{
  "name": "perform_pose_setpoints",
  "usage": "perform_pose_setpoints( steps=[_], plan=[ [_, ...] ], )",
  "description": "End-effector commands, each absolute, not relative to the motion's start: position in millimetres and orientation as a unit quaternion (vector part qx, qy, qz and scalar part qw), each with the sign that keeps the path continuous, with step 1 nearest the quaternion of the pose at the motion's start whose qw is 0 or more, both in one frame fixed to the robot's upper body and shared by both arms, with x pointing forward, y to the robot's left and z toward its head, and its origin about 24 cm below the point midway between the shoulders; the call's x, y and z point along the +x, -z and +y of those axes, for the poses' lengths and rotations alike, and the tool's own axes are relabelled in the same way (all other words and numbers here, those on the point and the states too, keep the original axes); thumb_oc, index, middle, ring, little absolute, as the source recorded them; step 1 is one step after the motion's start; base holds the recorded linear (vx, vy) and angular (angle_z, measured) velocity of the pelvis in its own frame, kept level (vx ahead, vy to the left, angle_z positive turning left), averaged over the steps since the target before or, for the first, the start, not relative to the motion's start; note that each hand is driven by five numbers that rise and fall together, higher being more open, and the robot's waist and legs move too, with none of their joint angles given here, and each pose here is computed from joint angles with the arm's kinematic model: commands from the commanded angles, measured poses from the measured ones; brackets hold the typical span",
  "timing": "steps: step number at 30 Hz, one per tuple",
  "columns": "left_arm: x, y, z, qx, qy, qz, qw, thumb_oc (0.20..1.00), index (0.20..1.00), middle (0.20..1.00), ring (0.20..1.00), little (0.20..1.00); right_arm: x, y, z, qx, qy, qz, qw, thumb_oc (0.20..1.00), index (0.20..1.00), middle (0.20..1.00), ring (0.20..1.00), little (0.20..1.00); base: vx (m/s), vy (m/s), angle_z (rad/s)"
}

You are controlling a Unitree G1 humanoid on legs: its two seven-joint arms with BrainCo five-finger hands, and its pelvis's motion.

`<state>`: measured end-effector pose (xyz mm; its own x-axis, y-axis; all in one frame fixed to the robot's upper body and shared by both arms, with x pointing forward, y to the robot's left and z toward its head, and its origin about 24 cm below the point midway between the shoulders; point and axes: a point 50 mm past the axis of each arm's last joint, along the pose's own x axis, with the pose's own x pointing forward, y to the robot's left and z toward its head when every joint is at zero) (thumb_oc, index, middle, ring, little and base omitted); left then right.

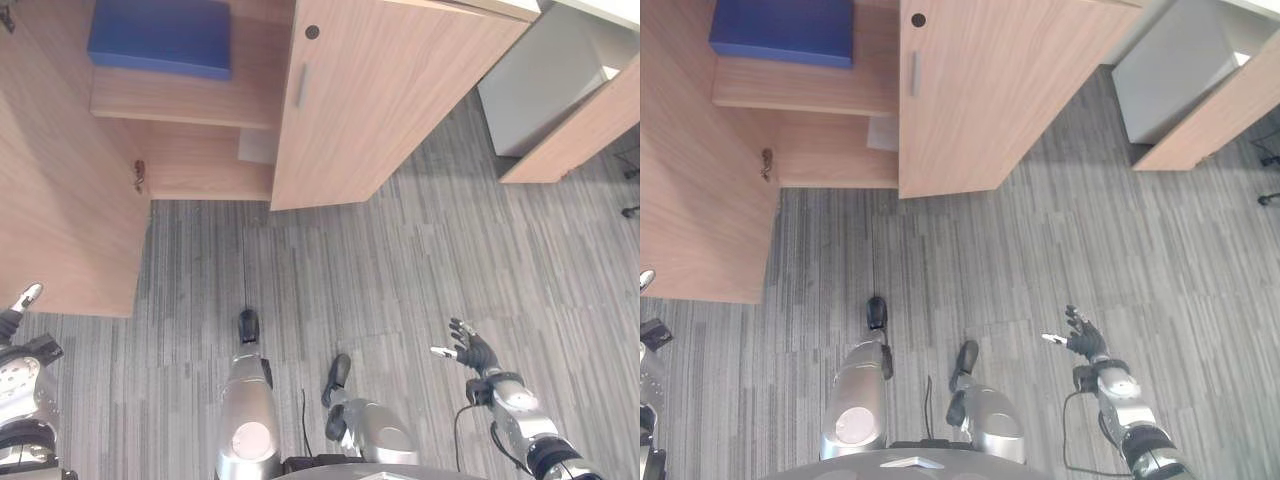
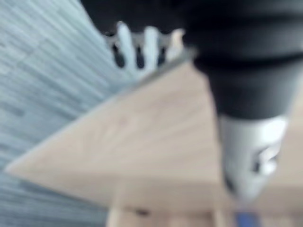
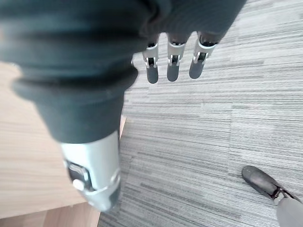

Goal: Put the empty folder in the office cabinet

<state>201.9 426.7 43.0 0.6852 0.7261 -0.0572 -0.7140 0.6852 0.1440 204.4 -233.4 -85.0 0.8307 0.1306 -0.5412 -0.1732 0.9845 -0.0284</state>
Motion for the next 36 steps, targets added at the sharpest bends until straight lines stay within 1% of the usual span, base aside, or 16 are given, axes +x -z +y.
perform_pose_setpoints(
  steps=[1, 3, 4, 8, 10, 11, 12, 16, 17, 20, 22, 25, 28, 32, 36],
  plan=[
    [222.7, -60.2, 417.8, 0.083, -0.336, 0.014, 0.938, 1.0, 1.0, 1.0, 1.0, 1.0, 220.3, 63.2, -268.0, -0.072, -0.031, 0.25, 0.965, 1.0, 1.0, 1.0, 1.0, 1.0, -0.05, -0.051, -0.01],
    [229.4, -58.8, 412.5, 0.077, -0.303, 0.025, 0.95, 1.0, 1.0, 1.0, 1.0, 1.0, 216.7, 65.0, -268.5, -0.074, -0.029, 0.254, 0.964, 1.0, 1.0, 1.0, 1.0, 1.0, -0.05, -0.057, -0.02],
    [229.4, -58.8, 412.5, 0.077, -0.303, 0.025, 0.95, 1.0, 1.0, 1.0, 1.0, 1.0, 216.7, 65.0, -268.5, -0.074, -0.029, 0.254, 0.964, 1.0, 1.0, 1.0, 1.0, 1.0, -0.02, -0.03, -0.32],
    [240.8, -36.7, 387.0, 0.048, -0.264, 0.047, 0.962, 1.0, 1.0, 1.0, 1.0, 1.0, 214.0, 68.6, -266.6, -0.07, -0.025, 0.257, 0.963, 1.0, 1.0, 1.0, 1.0, 1.0, 0.0, -0.045, -0.15],
    [242.7, -31.3, 380.4, 0.041, -0.25, 0.052, 0.966, 1.0, 1.0, 1.0, 1.0, 1.0, 213.5, 69.7, -265.3, -0.067, -0.024, 0.257, 0.964, 1.0, 1.0, 1.0, 1.0, 1.0, 0.0, -0.059, -0.16],
    [249.3, -14.2, 357.2, 0.014, -0.216, 0.069, 0.974, 1.0, 1.0, 1.0, 1.0, 1.0, 212.5, 71.6, -261.3, -0.059, -0.028, 0.258, 0.964, 1.0, 1.0, 1.0, 1.0, 1.0, 0.0, -0.074, -0.27],
    [249.3, -14.2, 357.2, 0.014, -0.216, 0.069, 0.974, 1.0, 1.0, 1.0, 1.0, 1.0, 212.5, 71.6, -261.3, -0.059, -0.028, 0.258, 0.964, 1.0, 1.0, 1.0, 1.0, 1.0, 0.01, -0.06, -0.19],
    [255.2, 22.7, 303.4, -0.031, -0.174, 0.108, 0.978, 1.0, 1.0, 1.0, 1.0, 1.0, 204.1, 83.4, -247.1, -0.053, -0.043, 0.282, 0.957, 1.0, 1.0, 1.0, 1.0, 1.0, 0.04, -0.049, -0.1],
    [255.2, 22.7, 303.4, -0.031, -0.174, 0.108, 0.978, 1.0, 1.0, 1.0, 1.0, 1.0, 204.1, 83.4, -247.1, -0.053, -0.043, 0.282, 0.957, 1.0, 1.0, 1.0, 1.0, 1.0, 0.05, -0.039, -0.29],
    [253.8, 43.6, 270.1, -0.052, -0.15, 0.138, 0.978, 1.0, 1.0, 1.0, 1.0, 1.0, 195.1, 92.9, -233.8, -0.059, -0.073, 0.3, 0.949, 1.0, 1.0, 1.0, 1.0, 1.0, 0.09, -0.055, -0.26],
    [252.4, 51.3, 257.2, -0.06, -0.146, 0.149, 0.976, 1.0, 1.0, 1.0, 1.0, 1.0, 190.7, 96.8, -228.1, -0.064, -0.084, 0.307, 0.946, 1.0, 1.0, 1.0, 1.0, 1.0, 0.1, -0.043, -0.19],
    [248.7, 58.3, 250.2, -0.059, -0.168, 0.159, 0.971, 1.0, 1.0, 1.0, 1.0, 1.0, 184.4, 100.9, -224.7, -0.08, -0.101, 0.317, 0.94, 1.0, 1.0, 1.0, 1.0, 1.0, 0.1, -0.007, -0.44],
    [245.7, 59.0, 253.7, -0.053, -0.203, 0.153, 0.966, 1.0, 1.0, 1.0, 1.0, 1.0, 179.1, 104.2, -221.2, -0.098, -0.12, 0.324, 0.933, 1.0, 1.0, 1.0, 1.0, 1.0, 0.06, -0.004, -0.25],
    [245.8, 50.8, 273.7, -0.046, -0.261, 0.136, 0.955, 1.0, 1.0, 1.0, 1.0, 1.0, 172.2, 107.4, -223.0, -0.12, -0.126, 0.335, 0.926, 1.0, 1.0, 1.0, 1.0, 1.0, 0.03, 0.007, -0.11],
    [237.5, 53.0, 294.6, -0.043, -0.258, 0.167, 0.951, 1.0, 1.0, 1.0, 1.0, 1.0, 166.4, 108.6, -231.5, -0.14, -0.124, 0.343, 0.921, 1.0, 1.0, 1.0, 1.0, 1.0, 0.04, 0.043, -0.04]
  ],
)
